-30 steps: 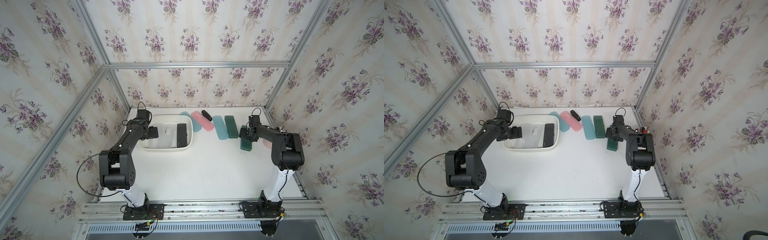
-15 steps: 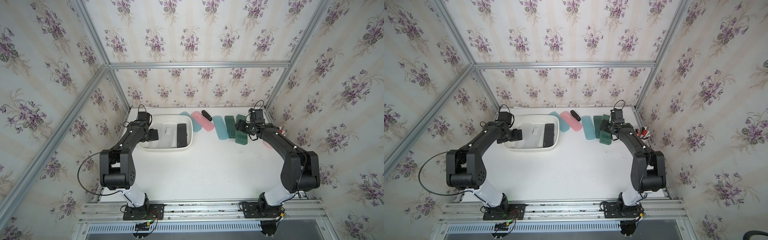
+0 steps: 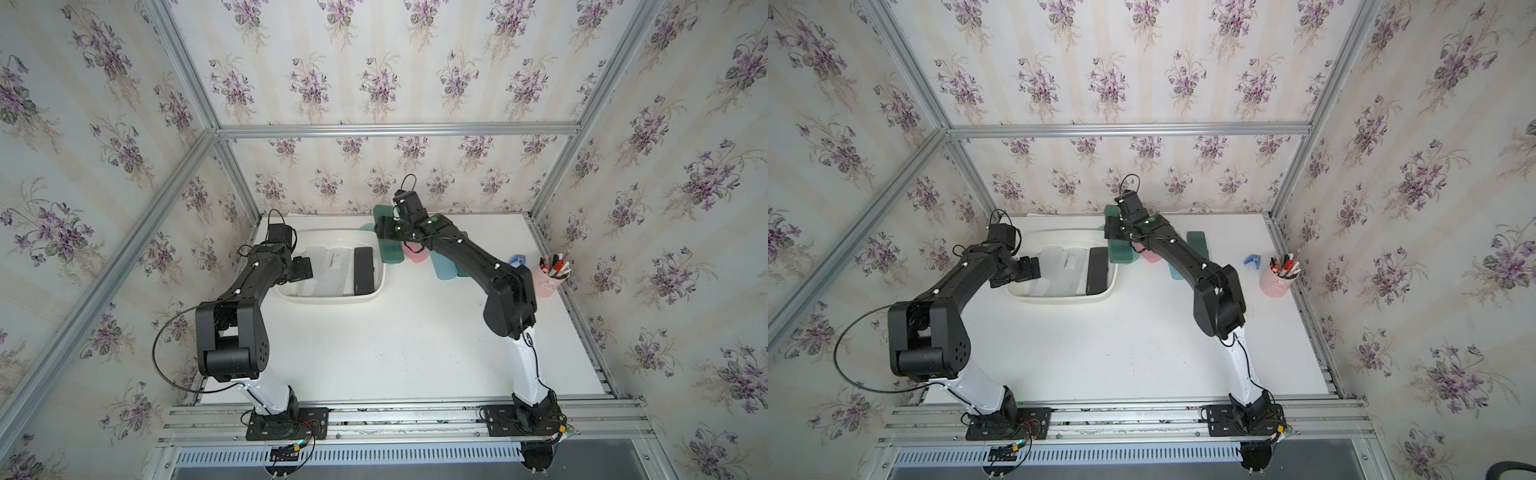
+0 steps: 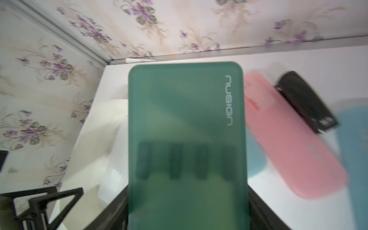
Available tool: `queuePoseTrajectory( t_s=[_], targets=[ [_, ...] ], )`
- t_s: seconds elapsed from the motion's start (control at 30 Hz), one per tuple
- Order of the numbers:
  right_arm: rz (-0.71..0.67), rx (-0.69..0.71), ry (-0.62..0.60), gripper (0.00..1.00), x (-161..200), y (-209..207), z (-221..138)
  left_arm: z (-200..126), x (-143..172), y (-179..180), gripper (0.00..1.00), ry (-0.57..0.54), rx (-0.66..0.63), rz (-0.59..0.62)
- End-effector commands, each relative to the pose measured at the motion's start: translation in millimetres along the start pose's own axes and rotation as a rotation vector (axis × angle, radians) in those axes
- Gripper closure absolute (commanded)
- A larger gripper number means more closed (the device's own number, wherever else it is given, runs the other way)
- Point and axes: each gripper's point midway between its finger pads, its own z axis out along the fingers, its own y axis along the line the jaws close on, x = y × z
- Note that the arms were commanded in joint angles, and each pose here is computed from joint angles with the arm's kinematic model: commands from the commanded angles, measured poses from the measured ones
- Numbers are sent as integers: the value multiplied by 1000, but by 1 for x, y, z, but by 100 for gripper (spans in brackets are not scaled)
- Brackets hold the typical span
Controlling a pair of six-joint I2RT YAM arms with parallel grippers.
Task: Put the pencil case into the storage box
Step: Place the pencil case at the storage box.
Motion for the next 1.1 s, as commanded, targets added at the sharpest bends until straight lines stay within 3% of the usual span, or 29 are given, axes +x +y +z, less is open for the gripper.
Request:
queuePoseTrajectory(
  t_s=[0.0, 0.43, 0.9, 1.07],
  targets=[
    [40, 14, 33, 39, 8, 5, 19, 1, -1, -1, 1, -9, 19, -16],
    [97, -31, 53, 40, 47, 22, 71, 5, -1, -2, 1, -5, 39, -24],
    [151, 84, 141, 39, 100, -5, 98, 7, 1, -5, 1, 1, 51, -21],
    [134, 114, 159, 25, 105, -10, 94, 6, 1, -4, 1, -1, 49, -21]
  ],
)
